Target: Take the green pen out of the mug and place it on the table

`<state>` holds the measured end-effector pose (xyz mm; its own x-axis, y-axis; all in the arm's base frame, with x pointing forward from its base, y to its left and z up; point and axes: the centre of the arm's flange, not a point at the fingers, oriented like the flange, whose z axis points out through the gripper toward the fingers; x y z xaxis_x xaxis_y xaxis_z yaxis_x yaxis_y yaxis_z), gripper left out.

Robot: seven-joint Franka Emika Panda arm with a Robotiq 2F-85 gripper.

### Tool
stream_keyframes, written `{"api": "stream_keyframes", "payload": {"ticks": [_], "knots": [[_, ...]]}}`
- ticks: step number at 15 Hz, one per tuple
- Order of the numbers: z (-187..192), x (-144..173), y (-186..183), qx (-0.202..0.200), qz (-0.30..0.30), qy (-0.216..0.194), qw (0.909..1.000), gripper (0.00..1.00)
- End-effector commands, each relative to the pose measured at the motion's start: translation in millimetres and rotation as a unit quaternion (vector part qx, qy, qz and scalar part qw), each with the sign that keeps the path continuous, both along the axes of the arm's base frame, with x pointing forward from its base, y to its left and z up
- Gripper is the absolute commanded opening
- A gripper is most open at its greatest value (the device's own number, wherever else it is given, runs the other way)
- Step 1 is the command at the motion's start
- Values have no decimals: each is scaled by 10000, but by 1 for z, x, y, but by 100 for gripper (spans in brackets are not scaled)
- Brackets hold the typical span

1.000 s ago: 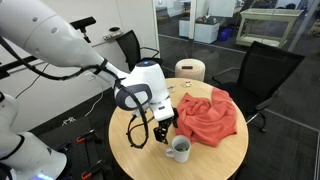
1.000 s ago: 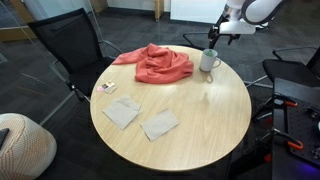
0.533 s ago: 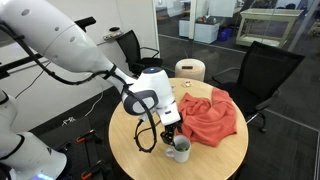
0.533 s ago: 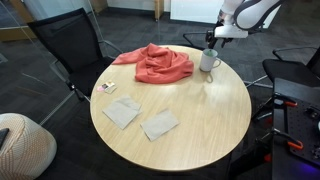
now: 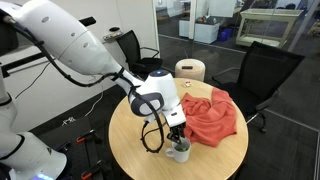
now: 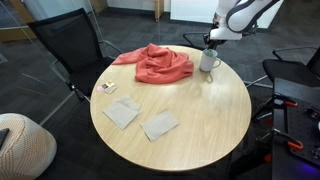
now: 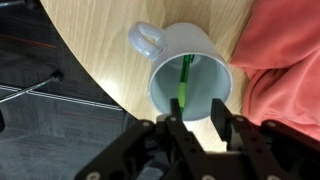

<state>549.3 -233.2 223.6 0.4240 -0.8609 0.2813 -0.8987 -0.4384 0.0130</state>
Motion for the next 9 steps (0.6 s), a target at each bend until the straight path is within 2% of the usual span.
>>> {"api": "stream_keyframes", "payload": {"ticks": [1, 9], "knots": [[-3, 11, -6, 16, 63, 15, 10000, 37], [-16, 17, -11, 113, -2, 77, 9999, 37]]}}
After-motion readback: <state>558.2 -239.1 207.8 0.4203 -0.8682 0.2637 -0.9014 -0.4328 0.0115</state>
